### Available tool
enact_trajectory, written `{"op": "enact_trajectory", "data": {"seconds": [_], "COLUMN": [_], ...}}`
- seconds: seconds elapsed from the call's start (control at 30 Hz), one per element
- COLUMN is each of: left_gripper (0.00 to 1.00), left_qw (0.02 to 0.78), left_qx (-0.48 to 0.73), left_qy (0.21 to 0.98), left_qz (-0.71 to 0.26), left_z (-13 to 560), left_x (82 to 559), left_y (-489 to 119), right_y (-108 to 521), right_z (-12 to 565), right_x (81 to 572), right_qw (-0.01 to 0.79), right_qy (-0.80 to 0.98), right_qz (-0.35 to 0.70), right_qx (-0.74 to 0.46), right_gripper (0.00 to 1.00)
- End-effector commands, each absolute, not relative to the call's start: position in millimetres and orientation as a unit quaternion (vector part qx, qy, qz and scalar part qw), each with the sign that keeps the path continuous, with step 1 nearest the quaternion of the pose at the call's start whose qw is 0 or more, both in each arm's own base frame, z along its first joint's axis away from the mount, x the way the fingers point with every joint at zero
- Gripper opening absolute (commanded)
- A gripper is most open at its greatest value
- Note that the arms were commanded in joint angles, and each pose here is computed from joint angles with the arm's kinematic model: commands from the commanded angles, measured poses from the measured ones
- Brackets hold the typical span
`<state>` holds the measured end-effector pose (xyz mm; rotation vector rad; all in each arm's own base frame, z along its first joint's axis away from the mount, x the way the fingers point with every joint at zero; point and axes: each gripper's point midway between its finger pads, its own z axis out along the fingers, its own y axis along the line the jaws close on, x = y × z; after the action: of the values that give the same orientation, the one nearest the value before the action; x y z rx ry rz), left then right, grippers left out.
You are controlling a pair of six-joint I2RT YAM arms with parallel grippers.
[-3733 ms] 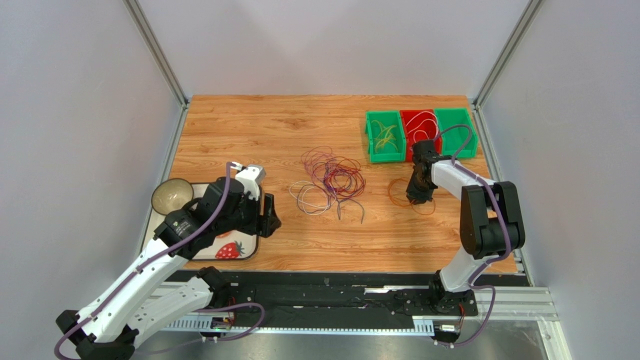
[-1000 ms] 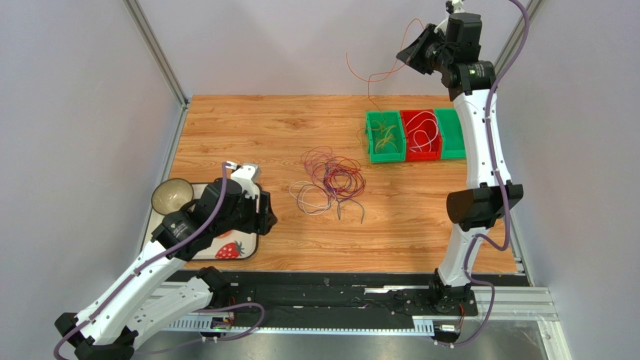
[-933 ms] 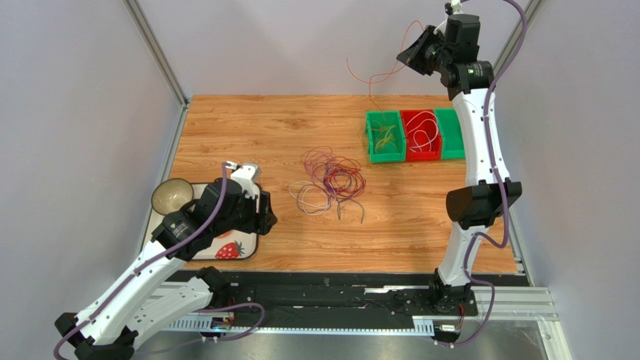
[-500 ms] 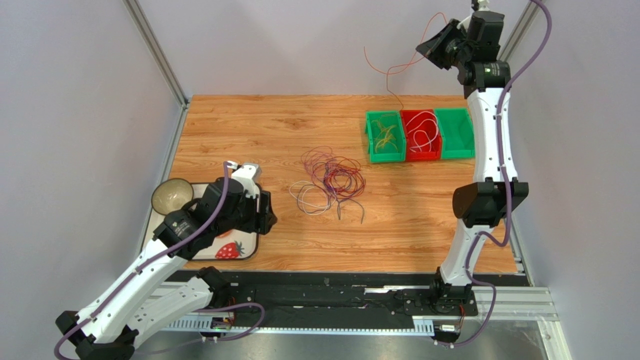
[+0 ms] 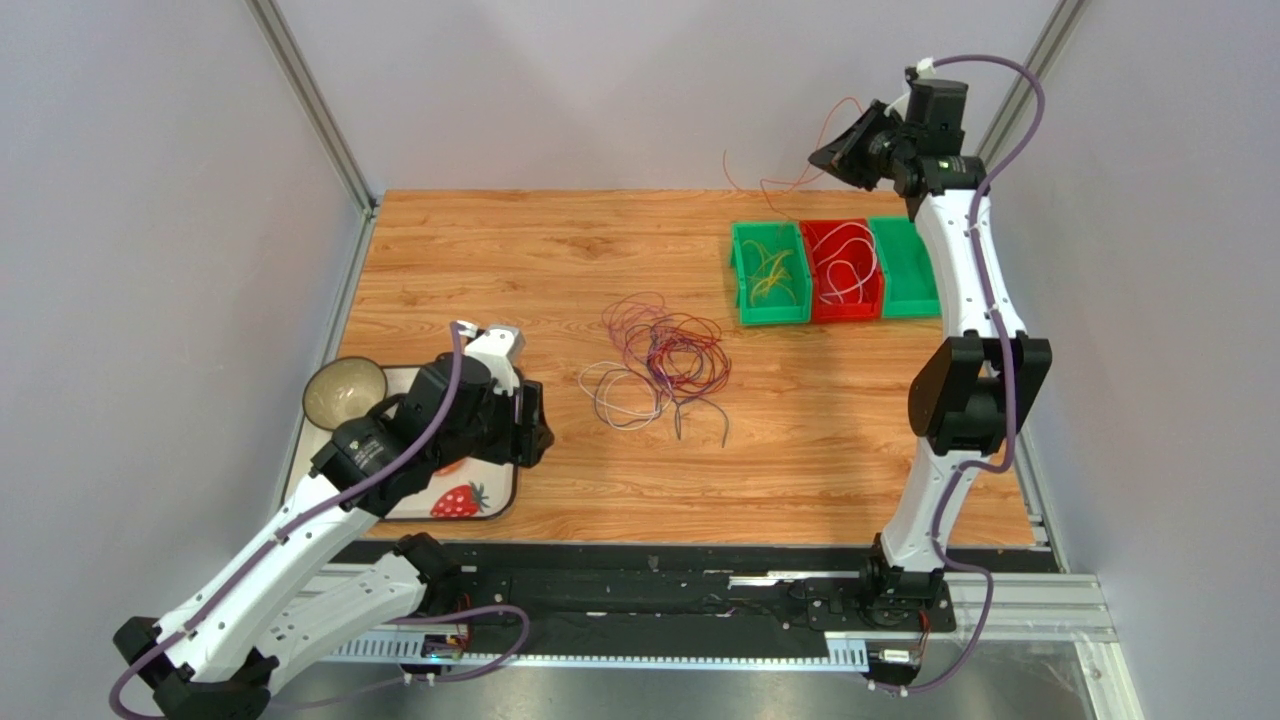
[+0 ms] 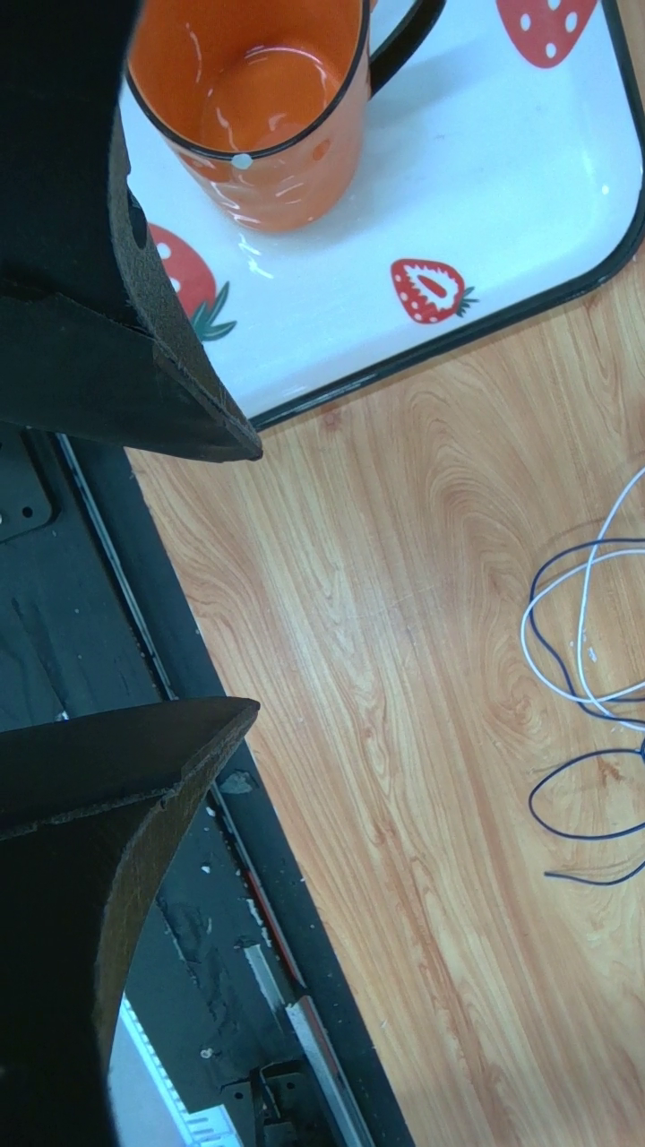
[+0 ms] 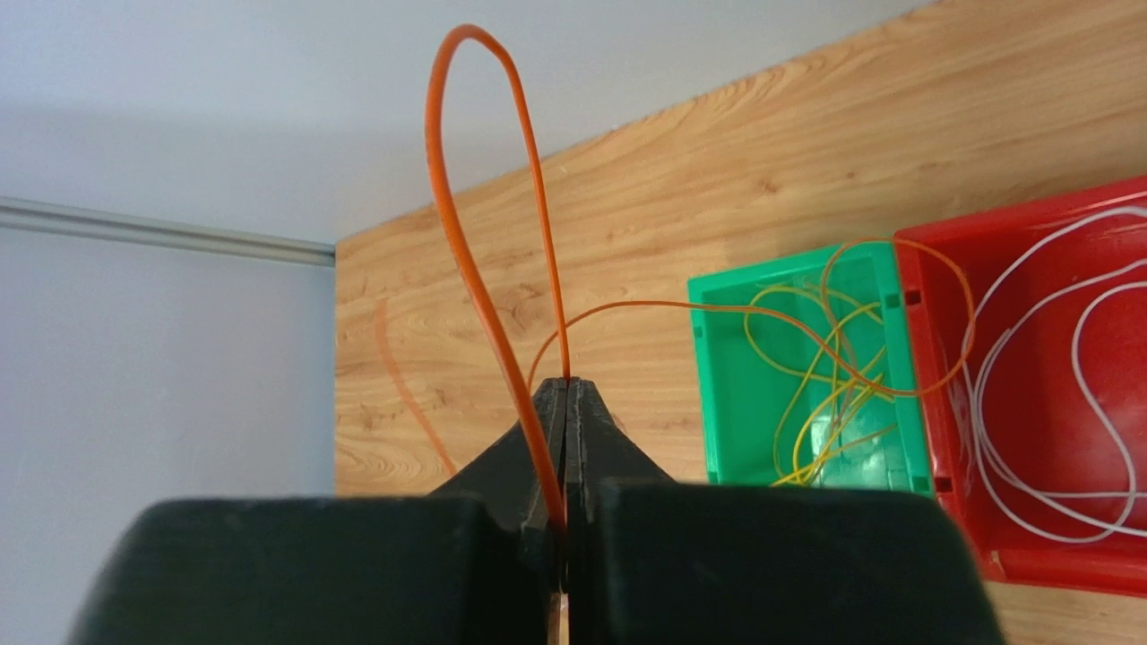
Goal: Untangle the cables
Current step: Place the cable in the bin.
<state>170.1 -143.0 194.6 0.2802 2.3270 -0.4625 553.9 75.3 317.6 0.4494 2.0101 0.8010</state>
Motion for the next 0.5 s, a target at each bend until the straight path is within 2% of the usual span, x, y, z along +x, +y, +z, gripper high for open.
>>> {"op": "enact_trajectory", "data": {"seconds": [0.0,0.17,0.47], "left_gripper": [0.73,0.73,0.73], "left_qw": [0.372,0.372,0.376], "left_qx": [0.102,0.101,0.102], "left_qy": [0.905,0.905,0.903], "left_qz": [-0.179,-0.178,-0.182], "left_z": [196.0,196.3,198.4], "left_x": [173.0,173.0,172.3], "left_y": [-142.6,-142.3,-142.4], "right_y": [95.4,113.2,144.6], "right_z": [369.6,364.9,389.9], "right_x": [539.7,526.5,506.6], "right_qw": [0.496,0.484,0.505], "right_qy": [0.781,0.785,0.786], "right_qz": [0.355,0.364,0.348], "right_qx": [0.135,0.129,0.082], "right_gripper": [0.00,0.00,0.00]}}
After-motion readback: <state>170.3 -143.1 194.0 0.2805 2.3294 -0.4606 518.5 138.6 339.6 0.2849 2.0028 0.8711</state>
